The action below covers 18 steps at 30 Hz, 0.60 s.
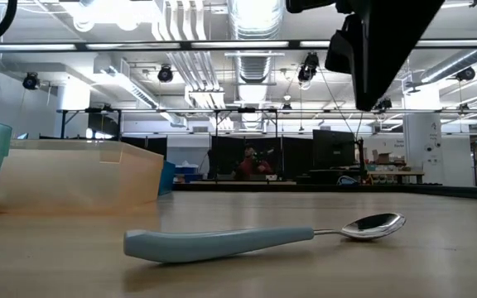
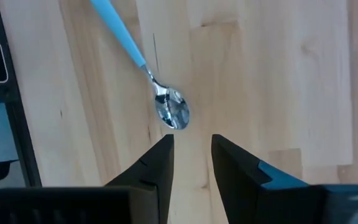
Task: Sort silverware by color (type)
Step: Put the violet spoon into the green bin
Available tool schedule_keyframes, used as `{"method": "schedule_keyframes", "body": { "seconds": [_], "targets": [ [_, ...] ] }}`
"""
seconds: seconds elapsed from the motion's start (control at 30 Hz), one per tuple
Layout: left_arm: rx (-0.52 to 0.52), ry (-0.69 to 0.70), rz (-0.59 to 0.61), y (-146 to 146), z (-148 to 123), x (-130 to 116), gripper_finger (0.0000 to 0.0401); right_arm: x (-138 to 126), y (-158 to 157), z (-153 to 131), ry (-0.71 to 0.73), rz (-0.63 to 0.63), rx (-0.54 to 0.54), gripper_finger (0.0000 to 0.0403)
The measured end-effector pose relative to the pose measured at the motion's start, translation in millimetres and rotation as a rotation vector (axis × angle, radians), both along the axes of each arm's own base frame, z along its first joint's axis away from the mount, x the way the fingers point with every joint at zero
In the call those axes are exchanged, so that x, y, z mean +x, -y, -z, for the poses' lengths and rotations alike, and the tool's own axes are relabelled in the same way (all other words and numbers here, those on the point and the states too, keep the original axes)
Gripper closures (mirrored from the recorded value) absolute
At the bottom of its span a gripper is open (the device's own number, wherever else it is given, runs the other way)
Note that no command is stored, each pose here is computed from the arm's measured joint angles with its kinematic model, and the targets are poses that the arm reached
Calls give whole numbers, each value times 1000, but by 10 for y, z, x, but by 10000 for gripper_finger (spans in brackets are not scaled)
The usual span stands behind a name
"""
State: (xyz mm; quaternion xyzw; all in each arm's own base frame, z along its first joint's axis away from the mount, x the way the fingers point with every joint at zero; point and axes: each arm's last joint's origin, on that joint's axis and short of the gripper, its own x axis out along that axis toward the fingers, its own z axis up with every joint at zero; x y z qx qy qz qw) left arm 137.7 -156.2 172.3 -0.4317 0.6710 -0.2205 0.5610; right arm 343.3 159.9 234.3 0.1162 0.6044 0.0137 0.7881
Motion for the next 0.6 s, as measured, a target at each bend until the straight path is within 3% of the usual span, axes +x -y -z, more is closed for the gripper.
{"method": "schedule_keyframes", "body": {
  "seconds": [0.27,0.4,0.6],
  "targets": [
    [4,53,39,3,11,4,384,-125,-175,51,-72,36,0,291],
    [19,74,65,13,53,15,384,-269,-269,71,-197,94,32,285],
    [71,109,87,38,166,70,384,-462,-408,145,-327,149,-28,287]
  ]
}}
